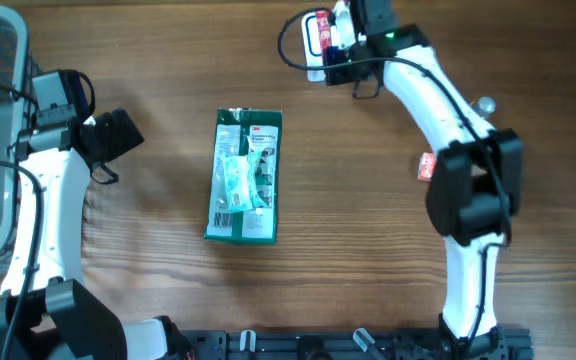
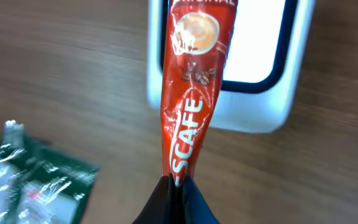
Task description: Scan the item barcode
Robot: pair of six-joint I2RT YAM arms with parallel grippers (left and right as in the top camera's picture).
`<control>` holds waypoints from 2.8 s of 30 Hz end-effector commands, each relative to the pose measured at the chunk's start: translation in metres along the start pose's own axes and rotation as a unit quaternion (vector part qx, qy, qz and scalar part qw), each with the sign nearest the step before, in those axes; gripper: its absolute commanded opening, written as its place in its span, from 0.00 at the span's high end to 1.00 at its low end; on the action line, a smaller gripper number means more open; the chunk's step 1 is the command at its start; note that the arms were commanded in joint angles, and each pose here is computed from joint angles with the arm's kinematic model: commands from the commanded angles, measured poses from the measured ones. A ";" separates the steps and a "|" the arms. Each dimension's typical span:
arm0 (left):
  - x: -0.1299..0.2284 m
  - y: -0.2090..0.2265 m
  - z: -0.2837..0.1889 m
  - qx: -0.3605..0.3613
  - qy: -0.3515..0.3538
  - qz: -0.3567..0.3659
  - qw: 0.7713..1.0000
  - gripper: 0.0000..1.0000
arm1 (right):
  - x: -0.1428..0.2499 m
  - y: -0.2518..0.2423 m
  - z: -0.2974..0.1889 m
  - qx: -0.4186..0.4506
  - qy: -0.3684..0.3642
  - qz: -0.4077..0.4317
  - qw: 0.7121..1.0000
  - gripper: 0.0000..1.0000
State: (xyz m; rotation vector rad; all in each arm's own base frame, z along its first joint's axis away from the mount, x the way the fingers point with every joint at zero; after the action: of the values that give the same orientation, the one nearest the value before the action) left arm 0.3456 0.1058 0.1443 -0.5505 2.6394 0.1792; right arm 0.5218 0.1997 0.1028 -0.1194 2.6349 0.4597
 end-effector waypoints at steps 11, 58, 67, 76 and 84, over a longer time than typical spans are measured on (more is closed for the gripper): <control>-0.005 0.002 -0.004 -0.001 -0.009 0.003 1.000 0.00 | -0.022 0.000 -0.056 0.007 -0.039 0.036 0.999 0.96; -0.005 0.002 -0.004 -0.001 -0.009 0.003 1.000 0.00 | 0.153 0.165 0.019 -0.073 -0.003 -0.025 0.997 0.37; -0.005 0.002 -0.004 -0.001 -0.009 0.003 1.000 0.00 | 0.181 0.172 0.032 -0.111 0.067 0.013 0.992 0.46; -0.005 0.002 -0.004 -0.001 -0.009 0.003 1.000 0.00 | 0.191 0.166 0.033 -0.093 0.087 0.050 0.991 0.82; -0.005 0.002 -0.004 -0.001 -0.009 0.003 1.000 0.00 | 0.146 0.174 -0.030 -0.169 0.062 0.060 0.982 0.68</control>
State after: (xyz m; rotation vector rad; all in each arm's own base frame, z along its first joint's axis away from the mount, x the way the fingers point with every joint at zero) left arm 0.3455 0.1057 0.1442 -0.5504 2.6398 0.1787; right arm 0.3514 0.3529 0.0607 -0.0713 2.7372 0.7834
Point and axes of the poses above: each gripper's point midway between its finger pads, its own z axis out along the fingers, its own y axis along the line the jaws close on, x = y × z, the point moved 1 cm from there along -z, back along the fingers, and after that the axes turned 10 degrees about z, right-handed, at the moved point
